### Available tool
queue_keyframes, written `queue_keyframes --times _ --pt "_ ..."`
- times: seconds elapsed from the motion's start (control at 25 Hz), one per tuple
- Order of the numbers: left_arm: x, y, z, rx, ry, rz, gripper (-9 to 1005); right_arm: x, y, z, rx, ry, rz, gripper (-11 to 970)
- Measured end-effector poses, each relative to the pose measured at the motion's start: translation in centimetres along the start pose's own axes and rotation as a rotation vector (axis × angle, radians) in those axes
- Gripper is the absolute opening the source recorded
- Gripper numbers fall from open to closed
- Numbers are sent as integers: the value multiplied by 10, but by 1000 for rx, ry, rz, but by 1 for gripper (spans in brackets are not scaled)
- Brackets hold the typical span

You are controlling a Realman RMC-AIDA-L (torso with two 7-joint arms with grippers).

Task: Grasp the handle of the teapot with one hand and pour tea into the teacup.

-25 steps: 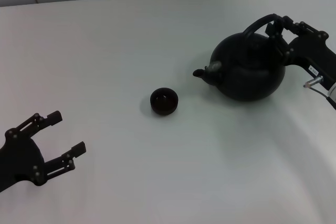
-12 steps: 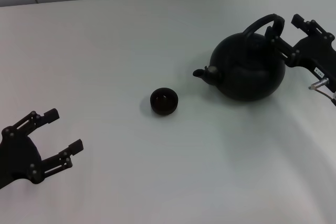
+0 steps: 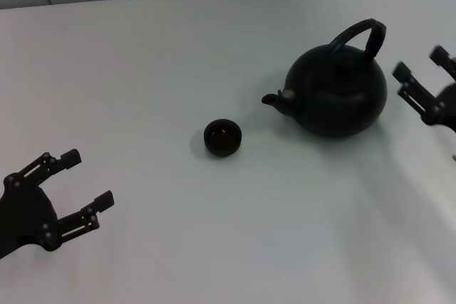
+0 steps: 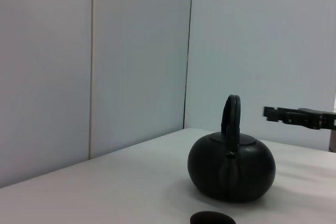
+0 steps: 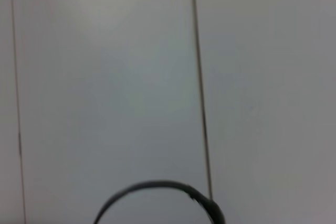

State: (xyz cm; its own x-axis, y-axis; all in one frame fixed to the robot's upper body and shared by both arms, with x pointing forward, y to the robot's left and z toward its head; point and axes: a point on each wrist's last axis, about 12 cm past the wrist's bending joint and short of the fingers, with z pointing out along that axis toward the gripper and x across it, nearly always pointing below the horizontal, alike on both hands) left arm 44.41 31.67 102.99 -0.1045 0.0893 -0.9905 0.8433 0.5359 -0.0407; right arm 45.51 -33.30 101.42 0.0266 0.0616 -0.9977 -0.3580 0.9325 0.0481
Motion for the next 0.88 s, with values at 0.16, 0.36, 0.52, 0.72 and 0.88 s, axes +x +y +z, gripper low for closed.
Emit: queue_keyframes --times 0.16,0.36,0.52,0.72,0.88 --pt "1 -1 1 4 4 -4 864 4 -1 -16 38 7 13 736" --pt "-3 1 4 33 0 13 864 -10 -6 -31 -42 -42 16 736" --pt "-12 13 7 105 44 19 864 -40 -28 -41 -337 75 51 736" --pt "-24 25 16 194 105 29 864 -60 -42 -33 -584 294 76 736" --pt "-31 30 21 243 155 29 864 -67 -45 -28 -654 393 51 736"
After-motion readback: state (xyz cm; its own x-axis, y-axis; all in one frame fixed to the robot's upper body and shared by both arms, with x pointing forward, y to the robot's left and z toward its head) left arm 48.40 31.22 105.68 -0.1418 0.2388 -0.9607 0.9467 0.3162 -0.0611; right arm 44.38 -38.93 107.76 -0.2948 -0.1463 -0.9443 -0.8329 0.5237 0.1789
